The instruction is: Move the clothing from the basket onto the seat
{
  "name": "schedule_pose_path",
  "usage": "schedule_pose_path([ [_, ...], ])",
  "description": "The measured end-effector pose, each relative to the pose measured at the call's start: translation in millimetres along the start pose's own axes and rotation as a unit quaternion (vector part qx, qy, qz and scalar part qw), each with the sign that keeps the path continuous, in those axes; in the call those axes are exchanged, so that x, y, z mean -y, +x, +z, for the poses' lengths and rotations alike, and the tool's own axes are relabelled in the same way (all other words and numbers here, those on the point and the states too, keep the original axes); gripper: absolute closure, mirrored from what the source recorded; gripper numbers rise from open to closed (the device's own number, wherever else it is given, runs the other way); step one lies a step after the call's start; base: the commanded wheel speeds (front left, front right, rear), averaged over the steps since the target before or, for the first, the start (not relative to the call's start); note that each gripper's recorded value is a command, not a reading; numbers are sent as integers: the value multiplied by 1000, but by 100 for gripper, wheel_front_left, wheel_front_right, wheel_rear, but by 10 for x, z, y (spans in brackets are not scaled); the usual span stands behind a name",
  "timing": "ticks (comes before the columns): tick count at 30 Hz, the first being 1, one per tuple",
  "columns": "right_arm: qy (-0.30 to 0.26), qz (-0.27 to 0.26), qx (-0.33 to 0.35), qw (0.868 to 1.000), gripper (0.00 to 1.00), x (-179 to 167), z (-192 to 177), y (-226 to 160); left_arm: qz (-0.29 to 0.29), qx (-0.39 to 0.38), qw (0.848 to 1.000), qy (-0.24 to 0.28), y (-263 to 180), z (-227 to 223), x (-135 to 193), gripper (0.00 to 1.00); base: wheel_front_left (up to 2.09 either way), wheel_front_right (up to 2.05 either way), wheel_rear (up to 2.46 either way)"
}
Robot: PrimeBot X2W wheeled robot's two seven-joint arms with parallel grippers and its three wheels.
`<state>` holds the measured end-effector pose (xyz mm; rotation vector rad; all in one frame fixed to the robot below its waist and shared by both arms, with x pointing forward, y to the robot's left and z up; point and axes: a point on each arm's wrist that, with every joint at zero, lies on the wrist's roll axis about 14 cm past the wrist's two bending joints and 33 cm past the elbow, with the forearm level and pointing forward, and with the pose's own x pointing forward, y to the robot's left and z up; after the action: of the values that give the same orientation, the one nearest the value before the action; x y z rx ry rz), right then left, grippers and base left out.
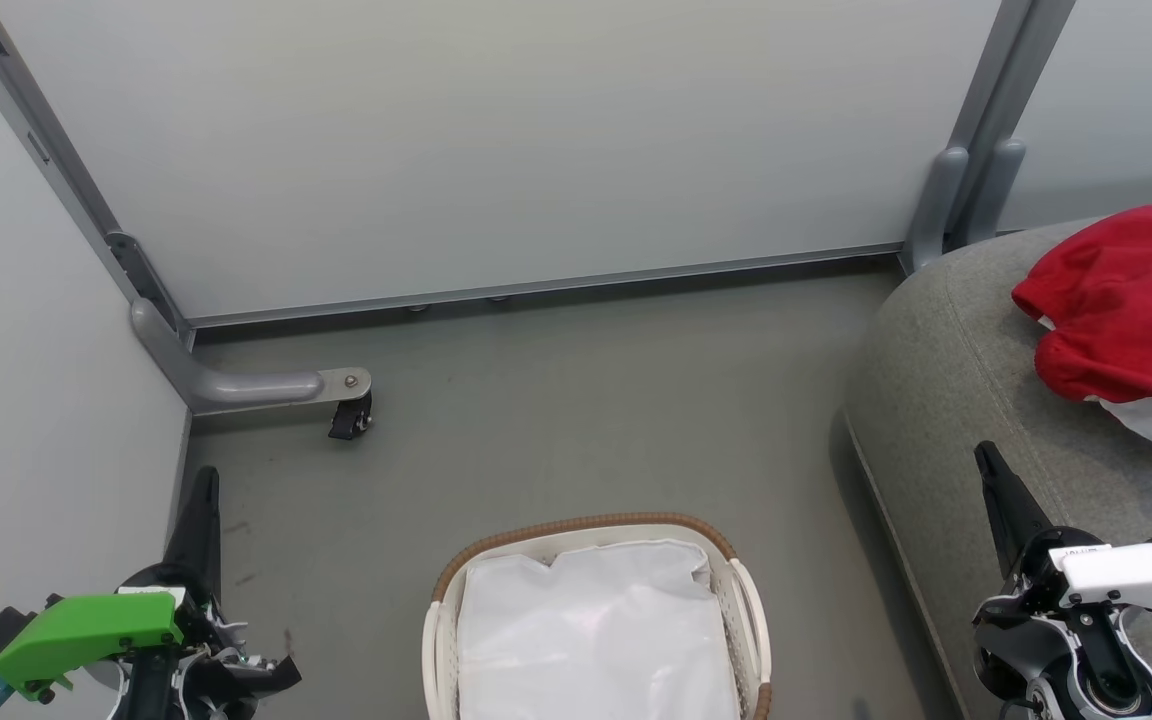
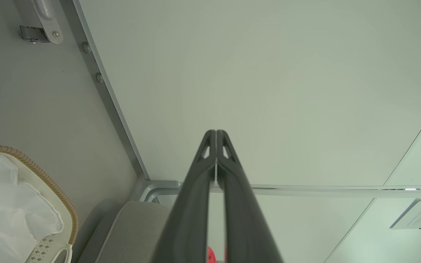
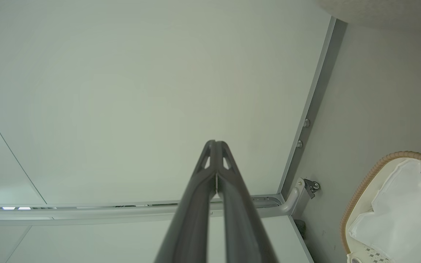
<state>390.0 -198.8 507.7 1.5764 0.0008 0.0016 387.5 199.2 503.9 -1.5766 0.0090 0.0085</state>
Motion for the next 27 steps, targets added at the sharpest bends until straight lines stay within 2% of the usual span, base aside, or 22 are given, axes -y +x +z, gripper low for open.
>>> schedule_pose_path([
  [27, 0, 0, 0, 1000, 100, 0, 0, 0, 0, 0, 1000, 0, 0, 0, 0, 100, 0, 0, 0],
])
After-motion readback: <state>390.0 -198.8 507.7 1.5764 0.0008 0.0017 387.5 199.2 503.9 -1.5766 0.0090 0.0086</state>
